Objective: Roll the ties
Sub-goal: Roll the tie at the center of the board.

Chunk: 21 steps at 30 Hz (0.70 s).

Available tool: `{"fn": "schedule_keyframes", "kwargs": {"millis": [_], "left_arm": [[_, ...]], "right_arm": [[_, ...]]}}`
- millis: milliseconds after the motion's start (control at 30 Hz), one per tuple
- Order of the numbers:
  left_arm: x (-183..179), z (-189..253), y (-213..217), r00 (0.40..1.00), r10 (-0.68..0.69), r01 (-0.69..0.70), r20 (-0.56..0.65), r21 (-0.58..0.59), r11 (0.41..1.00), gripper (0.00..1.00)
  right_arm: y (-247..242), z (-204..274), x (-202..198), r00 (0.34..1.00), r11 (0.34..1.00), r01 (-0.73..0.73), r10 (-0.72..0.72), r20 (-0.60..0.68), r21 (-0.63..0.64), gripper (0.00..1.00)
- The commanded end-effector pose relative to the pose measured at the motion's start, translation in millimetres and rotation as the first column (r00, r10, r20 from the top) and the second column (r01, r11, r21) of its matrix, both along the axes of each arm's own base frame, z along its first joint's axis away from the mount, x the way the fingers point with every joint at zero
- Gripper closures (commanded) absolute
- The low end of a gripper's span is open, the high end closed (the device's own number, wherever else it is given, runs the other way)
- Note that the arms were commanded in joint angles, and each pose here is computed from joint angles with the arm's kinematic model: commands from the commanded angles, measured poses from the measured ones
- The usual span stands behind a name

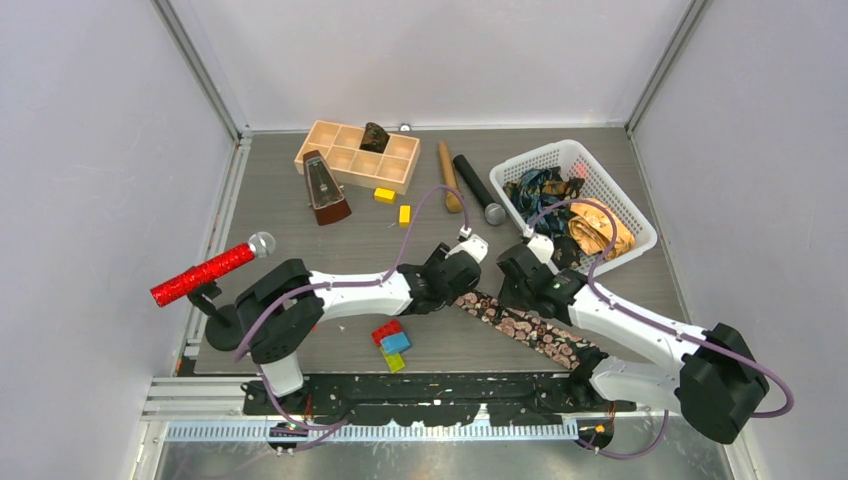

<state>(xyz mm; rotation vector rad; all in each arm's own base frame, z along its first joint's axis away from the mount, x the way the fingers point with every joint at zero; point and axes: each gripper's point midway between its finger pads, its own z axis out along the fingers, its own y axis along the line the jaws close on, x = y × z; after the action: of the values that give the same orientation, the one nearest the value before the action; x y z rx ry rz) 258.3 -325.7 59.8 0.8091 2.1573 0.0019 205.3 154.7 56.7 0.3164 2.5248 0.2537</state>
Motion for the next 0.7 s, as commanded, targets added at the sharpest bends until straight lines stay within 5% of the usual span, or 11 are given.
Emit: {"fn": "schedule_keyframes", "kwargs": {"millis": [0,333,667], "left_arm": [[2,25,-1,1.000,0.008,-0.007,0.009,-0.092,0.996,0.46],[11,60,13,1.000,0.025,-0.023,0.004,-0.246,0.969,0.46],[53,85,68,0.989,0.103,-0.146,-0.108,-0.571,0.808,0.36]], "right_arm": [[13,37,27,0.988,0.995,0.041,-0.055,0.143,0.094,0.72],[39,62,46,0.975,0.975,0.022,-0.070,0.211,0.222,0.69],[114,73,60,0.983,0.879,-0.113,0.031,0.181,0.463,0.70]]}}
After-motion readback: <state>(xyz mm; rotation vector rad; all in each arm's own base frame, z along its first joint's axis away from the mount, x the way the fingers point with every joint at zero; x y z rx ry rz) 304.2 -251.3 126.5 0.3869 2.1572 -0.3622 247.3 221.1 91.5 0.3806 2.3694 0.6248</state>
